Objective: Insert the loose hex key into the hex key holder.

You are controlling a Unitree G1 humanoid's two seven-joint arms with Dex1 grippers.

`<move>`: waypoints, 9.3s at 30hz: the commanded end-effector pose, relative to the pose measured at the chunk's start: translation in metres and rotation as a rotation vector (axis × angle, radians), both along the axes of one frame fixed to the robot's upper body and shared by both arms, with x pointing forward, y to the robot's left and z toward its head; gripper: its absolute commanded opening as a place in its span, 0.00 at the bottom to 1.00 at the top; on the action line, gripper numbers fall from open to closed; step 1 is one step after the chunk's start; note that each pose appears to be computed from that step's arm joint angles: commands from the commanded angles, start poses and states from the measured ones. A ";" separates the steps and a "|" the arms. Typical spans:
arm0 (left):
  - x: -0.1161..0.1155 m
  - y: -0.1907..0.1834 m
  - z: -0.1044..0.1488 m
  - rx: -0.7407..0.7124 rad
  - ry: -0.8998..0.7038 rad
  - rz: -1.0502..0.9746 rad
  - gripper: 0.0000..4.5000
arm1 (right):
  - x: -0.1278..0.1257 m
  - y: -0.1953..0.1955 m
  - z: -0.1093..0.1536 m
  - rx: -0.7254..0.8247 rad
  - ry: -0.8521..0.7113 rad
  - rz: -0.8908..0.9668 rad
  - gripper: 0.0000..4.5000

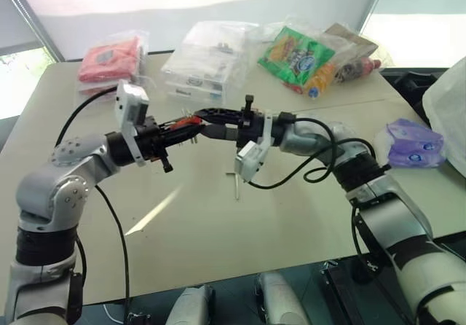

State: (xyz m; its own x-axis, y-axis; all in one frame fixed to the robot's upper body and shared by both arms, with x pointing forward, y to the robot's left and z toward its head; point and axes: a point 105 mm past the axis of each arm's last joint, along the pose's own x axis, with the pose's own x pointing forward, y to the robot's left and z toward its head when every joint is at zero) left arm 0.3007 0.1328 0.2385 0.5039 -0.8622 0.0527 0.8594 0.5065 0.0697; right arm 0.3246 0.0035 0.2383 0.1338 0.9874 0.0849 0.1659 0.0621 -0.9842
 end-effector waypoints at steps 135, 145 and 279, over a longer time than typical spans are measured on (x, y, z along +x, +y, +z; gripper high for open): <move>0.010 -0.004 -0.016 0.065 0.028 -0.002 0.00 | -0.004 -0.008 0.054 0.134 0.126 -0.003 0.01; 0.012 -0.001 -0.017 0.069 0.027 0.011 0.00 | -0.004 -0.009 0.054 0.132 0.126 -0.007 0.01; 0.050 -0.098 -0.080 -0.244 0.457 0.029 0.00 | -0.015 -0.170 -0.103 0.123 1.301 -0.666 0.81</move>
